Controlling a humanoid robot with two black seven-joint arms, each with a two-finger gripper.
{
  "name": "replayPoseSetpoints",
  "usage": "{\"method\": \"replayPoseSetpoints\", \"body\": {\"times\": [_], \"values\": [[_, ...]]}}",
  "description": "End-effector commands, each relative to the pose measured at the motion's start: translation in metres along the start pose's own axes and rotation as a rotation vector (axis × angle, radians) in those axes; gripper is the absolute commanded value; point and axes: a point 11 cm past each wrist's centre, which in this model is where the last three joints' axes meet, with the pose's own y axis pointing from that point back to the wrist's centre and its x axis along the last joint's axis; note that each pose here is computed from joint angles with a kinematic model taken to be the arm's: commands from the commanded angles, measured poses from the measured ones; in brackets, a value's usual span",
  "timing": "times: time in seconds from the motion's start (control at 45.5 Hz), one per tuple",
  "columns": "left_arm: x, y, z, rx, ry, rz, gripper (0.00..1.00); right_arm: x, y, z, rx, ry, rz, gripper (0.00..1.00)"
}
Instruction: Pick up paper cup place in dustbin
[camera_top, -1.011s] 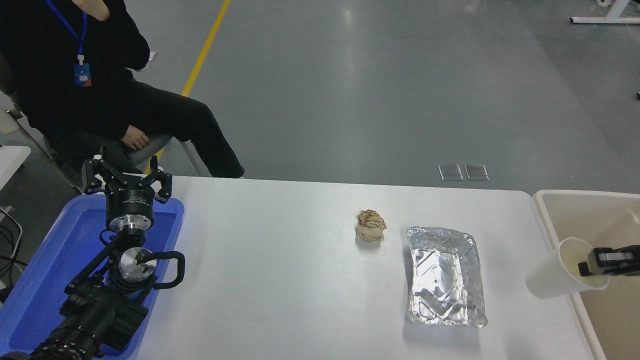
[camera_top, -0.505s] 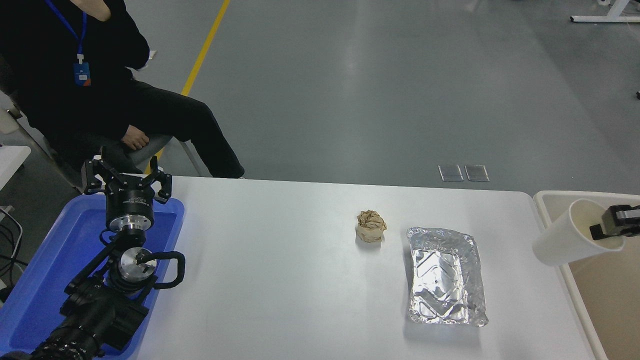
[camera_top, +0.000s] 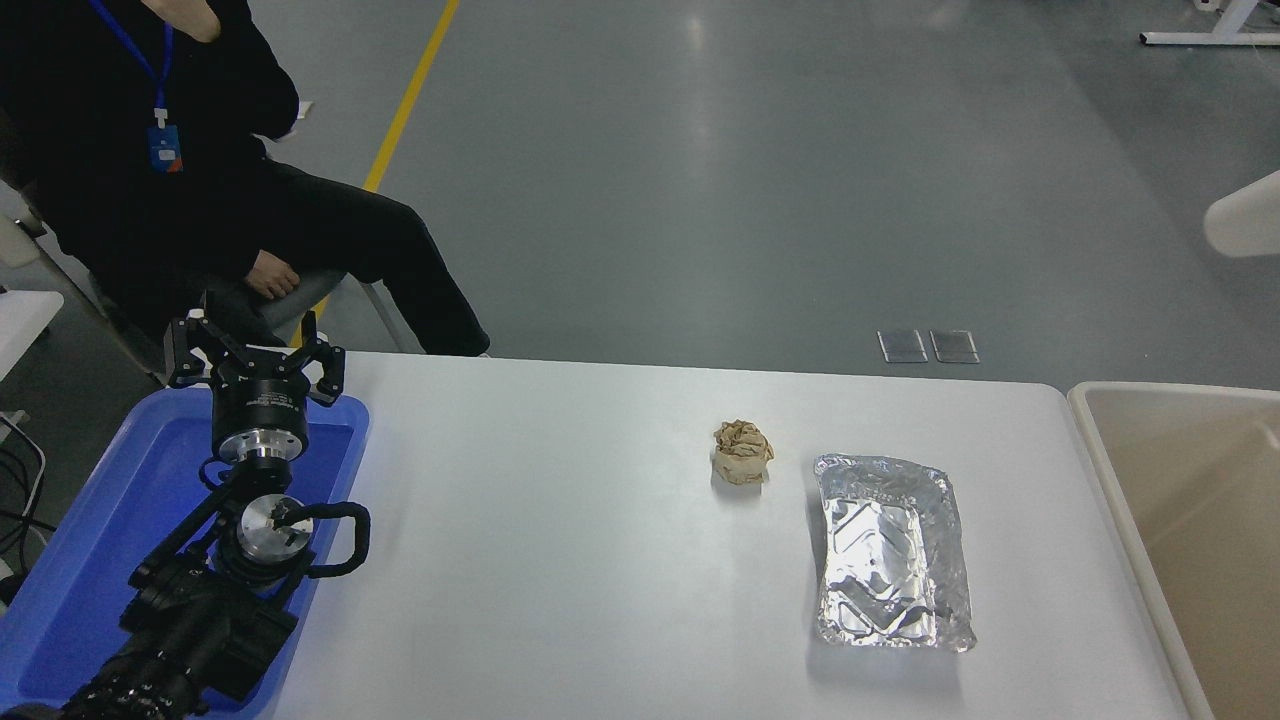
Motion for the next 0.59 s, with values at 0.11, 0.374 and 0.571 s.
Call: {"method": "replayPoseSetpoints", "body": {"times": [0.11,0.374,0.571], "values": [[0.000,0.000,0.000,0.000,0.000,0.000,0.99,-0.031,-0.071,0.064,-0.205,-0.419,0.319,0.00],[0.000,0.000,0.000,0.000,-0.001,0.002,0.99,-0.092,-0.105,0.110,-0.286,-0.555,0.357,0.00],[-0.001,0.000,0.000,-0.001,0.001,-0.001,0.99,-0.149,-0.119,0.135,-0.360,-0.551,0.350,0.00]]}}
